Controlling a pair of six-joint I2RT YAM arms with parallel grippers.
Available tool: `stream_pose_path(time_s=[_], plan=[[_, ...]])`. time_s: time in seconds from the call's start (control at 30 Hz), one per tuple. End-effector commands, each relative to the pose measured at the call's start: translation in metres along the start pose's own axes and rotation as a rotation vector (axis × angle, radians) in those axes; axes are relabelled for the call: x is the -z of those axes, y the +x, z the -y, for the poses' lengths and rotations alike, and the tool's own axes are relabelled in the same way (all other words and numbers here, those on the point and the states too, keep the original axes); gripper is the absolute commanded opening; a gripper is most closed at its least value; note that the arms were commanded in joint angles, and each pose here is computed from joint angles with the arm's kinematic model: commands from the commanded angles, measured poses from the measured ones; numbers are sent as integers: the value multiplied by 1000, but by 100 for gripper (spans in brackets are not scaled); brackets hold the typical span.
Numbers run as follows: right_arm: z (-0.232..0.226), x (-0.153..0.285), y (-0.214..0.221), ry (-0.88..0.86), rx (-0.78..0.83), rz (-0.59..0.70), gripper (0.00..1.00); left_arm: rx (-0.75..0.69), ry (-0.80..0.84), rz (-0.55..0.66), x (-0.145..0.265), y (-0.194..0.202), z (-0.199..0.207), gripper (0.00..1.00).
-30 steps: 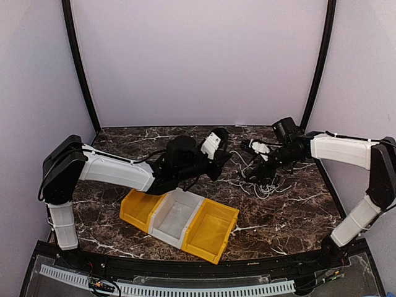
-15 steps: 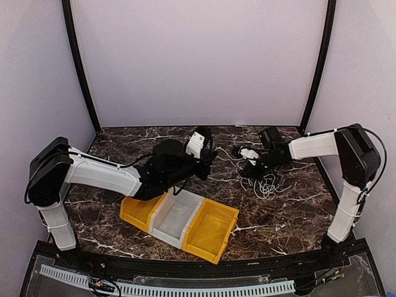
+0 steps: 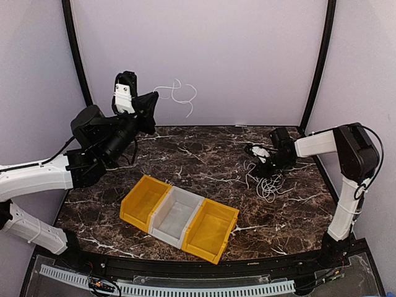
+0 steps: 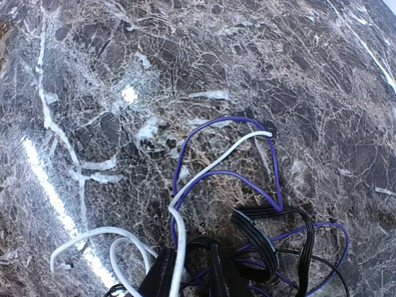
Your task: Untangle the cables
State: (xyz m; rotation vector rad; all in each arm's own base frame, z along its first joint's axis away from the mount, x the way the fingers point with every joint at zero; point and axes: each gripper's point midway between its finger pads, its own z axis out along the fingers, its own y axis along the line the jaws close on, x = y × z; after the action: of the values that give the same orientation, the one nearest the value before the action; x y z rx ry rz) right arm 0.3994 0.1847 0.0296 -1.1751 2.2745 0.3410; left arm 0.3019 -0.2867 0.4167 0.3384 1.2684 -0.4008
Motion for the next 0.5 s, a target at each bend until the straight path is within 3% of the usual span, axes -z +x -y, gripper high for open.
stream_pose_path(time_s=[0.0, 0.2, 0.47], plan=[[2, -1, 9, 0, -38, -32, 25, -90, -59, -57, 11, -7, -21, 0], [3, 22, -15, 1, -22, 18, 49, -120, -73, -131, 17, -3, -29, 0], [-3, 77, -34, 30, 112, 40, 61, -96, -101, -259, 26, 30, -36, 0]])
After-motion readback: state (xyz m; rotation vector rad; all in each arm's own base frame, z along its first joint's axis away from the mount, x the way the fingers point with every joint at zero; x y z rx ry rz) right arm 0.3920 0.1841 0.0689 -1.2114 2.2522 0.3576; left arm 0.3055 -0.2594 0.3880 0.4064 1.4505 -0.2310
